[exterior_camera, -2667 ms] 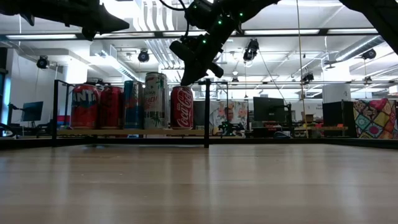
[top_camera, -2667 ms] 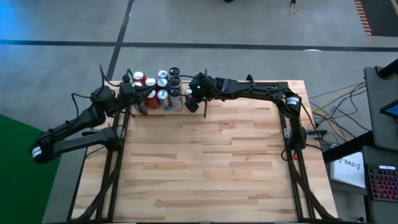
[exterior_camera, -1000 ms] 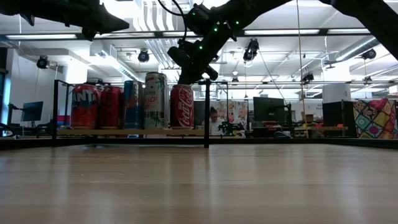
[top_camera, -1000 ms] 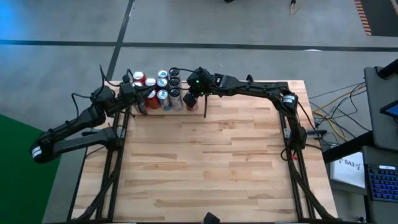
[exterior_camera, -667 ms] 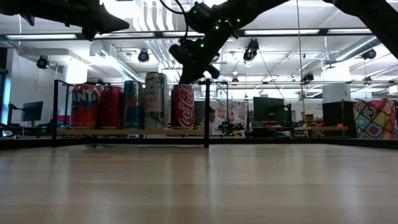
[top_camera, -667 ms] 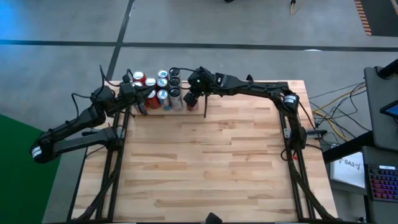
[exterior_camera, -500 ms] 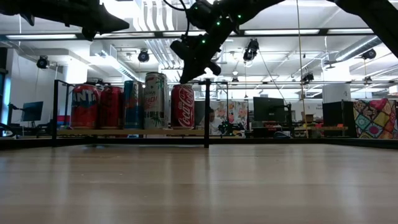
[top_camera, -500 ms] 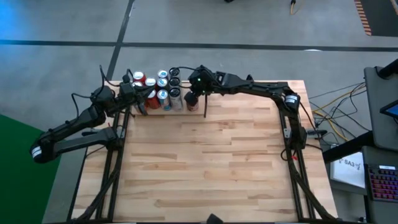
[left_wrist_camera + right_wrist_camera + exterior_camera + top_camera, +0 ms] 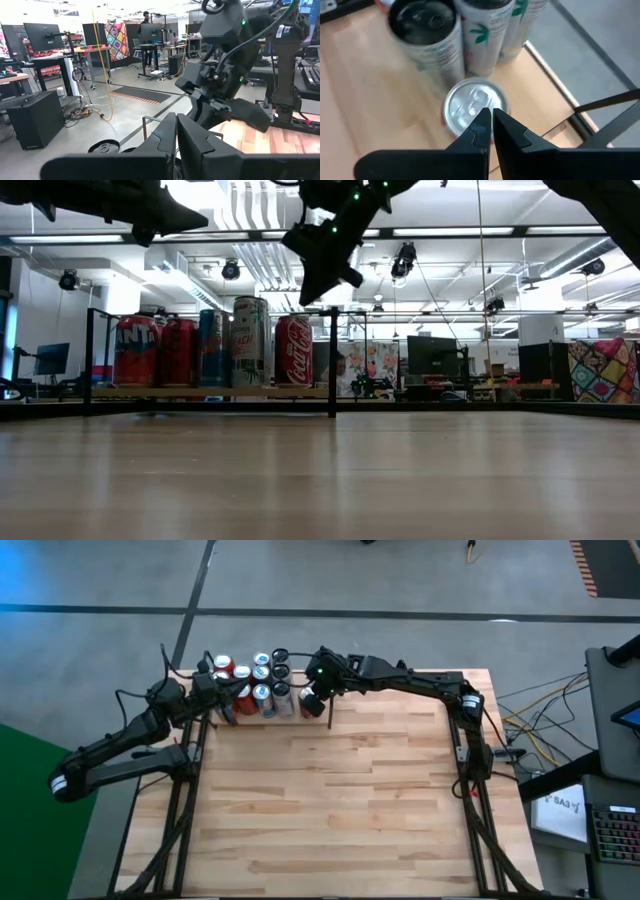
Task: Place canned beverage on shelf
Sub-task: Adjust the red white soda can on the shelf
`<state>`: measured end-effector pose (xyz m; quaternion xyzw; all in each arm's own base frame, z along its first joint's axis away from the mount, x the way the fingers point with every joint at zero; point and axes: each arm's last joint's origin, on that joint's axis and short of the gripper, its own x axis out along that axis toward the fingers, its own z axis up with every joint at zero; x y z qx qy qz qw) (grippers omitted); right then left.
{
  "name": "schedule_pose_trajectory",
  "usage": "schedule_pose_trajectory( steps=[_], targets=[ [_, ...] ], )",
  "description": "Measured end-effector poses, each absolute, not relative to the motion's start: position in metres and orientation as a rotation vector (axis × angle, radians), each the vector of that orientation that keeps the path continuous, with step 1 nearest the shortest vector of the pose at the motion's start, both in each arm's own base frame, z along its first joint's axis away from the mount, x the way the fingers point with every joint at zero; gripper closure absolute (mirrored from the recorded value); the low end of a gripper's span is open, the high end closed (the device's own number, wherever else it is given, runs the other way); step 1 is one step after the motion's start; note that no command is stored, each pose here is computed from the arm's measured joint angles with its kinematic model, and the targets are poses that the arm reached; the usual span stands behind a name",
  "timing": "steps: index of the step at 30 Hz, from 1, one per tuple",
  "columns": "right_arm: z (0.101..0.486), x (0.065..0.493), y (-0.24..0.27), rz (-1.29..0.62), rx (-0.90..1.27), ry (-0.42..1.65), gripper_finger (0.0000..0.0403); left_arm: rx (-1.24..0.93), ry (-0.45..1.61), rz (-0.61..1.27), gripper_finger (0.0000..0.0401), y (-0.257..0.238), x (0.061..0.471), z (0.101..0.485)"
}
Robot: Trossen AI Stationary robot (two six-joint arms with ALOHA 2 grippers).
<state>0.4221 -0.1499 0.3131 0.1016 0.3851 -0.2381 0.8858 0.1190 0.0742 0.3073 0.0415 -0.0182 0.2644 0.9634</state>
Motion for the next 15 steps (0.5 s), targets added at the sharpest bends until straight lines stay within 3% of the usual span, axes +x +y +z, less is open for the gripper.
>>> schedule_pose_trajectory(
  steps=[15],
  targets=[
    [0.313,0.415,-0.134,-0.476,0.247,0.925,0.0394,0.078,-0.019,0.534,0.0401,0.077,0.123,0.305]
  ],
)
